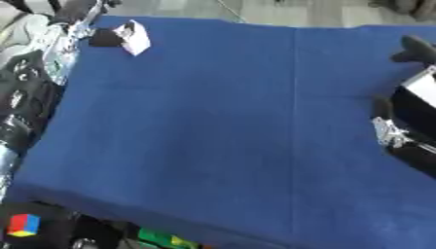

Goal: Pick up the objects with one hand, pass them to the other hand, and then place them into the box on the other side of the table.

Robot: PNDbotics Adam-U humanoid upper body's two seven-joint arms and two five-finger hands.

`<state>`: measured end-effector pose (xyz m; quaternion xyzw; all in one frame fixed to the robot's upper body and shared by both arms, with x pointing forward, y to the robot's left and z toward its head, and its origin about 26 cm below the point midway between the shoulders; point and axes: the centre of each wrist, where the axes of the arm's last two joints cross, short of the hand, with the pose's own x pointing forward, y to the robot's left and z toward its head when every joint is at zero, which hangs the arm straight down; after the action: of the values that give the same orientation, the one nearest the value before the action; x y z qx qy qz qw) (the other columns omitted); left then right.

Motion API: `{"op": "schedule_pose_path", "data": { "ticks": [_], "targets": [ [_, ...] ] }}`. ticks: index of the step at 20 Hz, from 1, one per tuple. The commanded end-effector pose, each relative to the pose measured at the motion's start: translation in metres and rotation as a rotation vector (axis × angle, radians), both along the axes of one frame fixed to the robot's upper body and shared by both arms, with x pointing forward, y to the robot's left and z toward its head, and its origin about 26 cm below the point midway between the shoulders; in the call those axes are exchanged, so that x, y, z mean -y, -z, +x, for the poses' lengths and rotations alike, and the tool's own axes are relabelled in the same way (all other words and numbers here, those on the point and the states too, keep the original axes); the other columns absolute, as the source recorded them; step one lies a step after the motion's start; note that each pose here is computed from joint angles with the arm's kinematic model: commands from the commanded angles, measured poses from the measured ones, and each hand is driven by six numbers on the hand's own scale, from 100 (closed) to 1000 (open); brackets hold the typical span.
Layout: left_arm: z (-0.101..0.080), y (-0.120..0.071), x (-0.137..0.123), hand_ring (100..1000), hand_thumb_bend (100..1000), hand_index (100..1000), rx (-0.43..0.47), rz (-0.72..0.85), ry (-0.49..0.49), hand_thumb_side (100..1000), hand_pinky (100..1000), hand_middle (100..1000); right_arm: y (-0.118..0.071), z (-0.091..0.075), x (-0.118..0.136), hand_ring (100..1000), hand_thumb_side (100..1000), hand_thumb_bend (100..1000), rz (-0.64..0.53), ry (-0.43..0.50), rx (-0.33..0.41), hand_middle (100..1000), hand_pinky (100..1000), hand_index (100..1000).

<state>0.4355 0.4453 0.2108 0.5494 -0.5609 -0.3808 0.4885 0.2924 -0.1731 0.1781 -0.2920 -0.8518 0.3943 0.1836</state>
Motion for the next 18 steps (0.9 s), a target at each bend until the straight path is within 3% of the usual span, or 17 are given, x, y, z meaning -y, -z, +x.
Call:
{"op": "schedule_pose_path", "data": {
  "ticks": [1, 7, 9, 18],
  "targets": [
    [-0.007, -0.037, -0.025, 810, 338, 887, 0.076, 0.050, -0.083, 744, 828, 809, -0.007, -0.002, 0.000, 859, 413, 100, 0.052, -0.024, 0.041, 703, 824, 966],
    [-0.008, -0.044, -0.034, 815, 350, 896, 0.127, 0.050, -0.197, 714, 826, 826, -0.003, -0.004, 0.001, 859, 428, 100, 0.103, -0.019, 0.068, 695, 822, 968],
    [-0.010, -0.043, -0.039, 811, 338, 894, 0.150, 0.042, -0.243, 595, 822, 823, -0.002, -0.004, 0.001, 859, 427, 100, 0.109, -0.014, 0.068, 693, 821, 969],
    [-0.010, -0.037, -0.040, 811, 338, 894, 0.167, 0.037, -0.289, 592, 822, 823, -0.002, -0.004, 0.002, 859, 427, 100, 0.115, -0.010, 0.071, 691, 821, 969]
  ]
}}
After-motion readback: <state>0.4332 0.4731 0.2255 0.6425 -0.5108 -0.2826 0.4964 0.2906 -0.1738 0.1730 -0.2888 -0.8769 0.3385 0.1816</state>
